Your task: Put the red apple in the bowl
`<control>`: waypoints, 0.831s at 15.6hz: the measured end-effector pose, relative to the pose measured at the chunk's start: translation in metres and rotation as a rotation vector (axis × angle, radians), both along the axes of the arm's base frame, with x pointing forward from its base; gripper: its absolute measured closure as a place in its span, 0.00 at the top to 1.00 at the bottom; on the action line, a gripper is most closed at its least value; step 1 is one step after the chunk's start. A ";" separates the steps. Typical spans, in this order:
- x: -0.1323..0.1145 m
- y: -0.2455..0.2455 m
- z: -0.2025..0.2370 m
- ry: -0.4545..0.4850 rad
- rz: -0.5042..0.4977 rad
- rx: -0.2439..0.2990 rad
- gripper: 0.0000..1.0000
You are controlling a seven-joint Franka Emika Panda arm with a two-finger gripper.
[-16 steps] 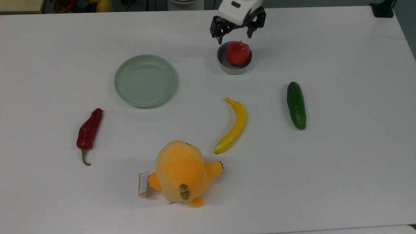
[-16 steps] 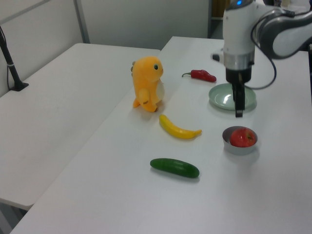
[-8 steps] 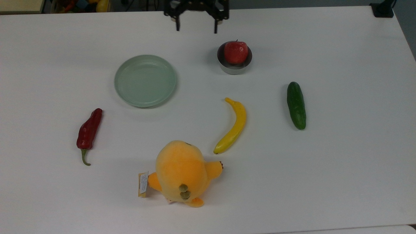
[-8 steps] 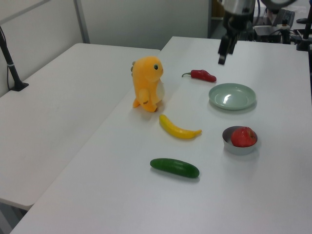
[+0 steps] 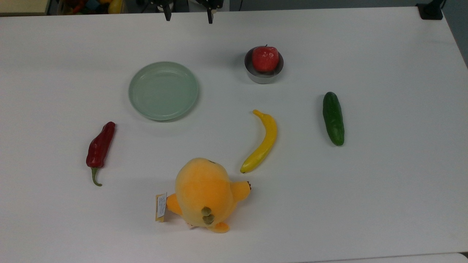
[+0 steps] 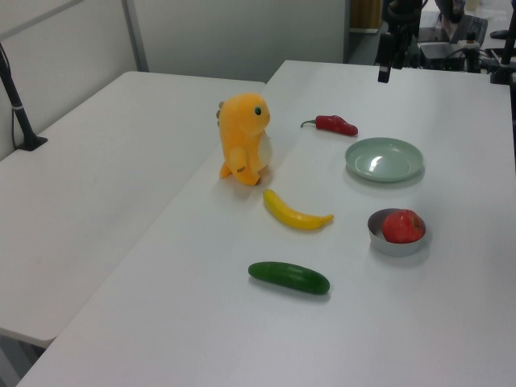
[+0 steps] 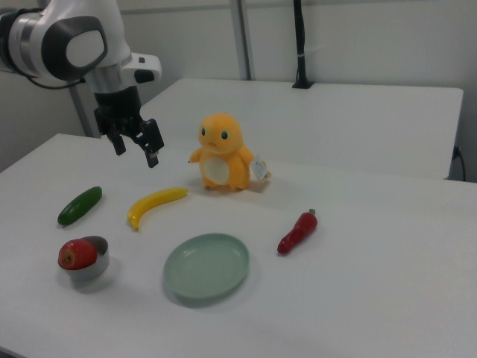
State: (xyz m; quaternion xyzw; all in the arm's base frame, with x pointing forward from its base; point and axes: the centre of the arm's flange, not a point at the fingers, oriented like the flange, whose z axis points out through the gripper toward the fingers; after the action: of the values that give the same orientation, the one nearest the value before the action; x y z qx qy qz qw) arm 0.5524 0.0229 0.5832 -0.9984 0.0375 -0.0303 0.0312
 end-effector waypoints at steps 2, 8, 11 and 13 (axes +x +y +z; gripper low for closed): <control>0.003 -0.009 0.007 -0.005 -0.016 0.023 1.00; 0.006 -0.005 0.007 -0.003 -0.003 0.021 1.00; 0.006 -0.006 0.007 -0.004 -0.003 0.018 1.00; 0.006 -0.008 0.008 -0.006 0.000 -0.004 1.00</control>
State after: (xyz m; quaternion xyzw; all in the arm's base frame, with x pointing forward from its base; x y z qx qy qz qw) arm 0.5587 0.0153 0.5911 -0.9983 0.0371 -0.0334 0.0292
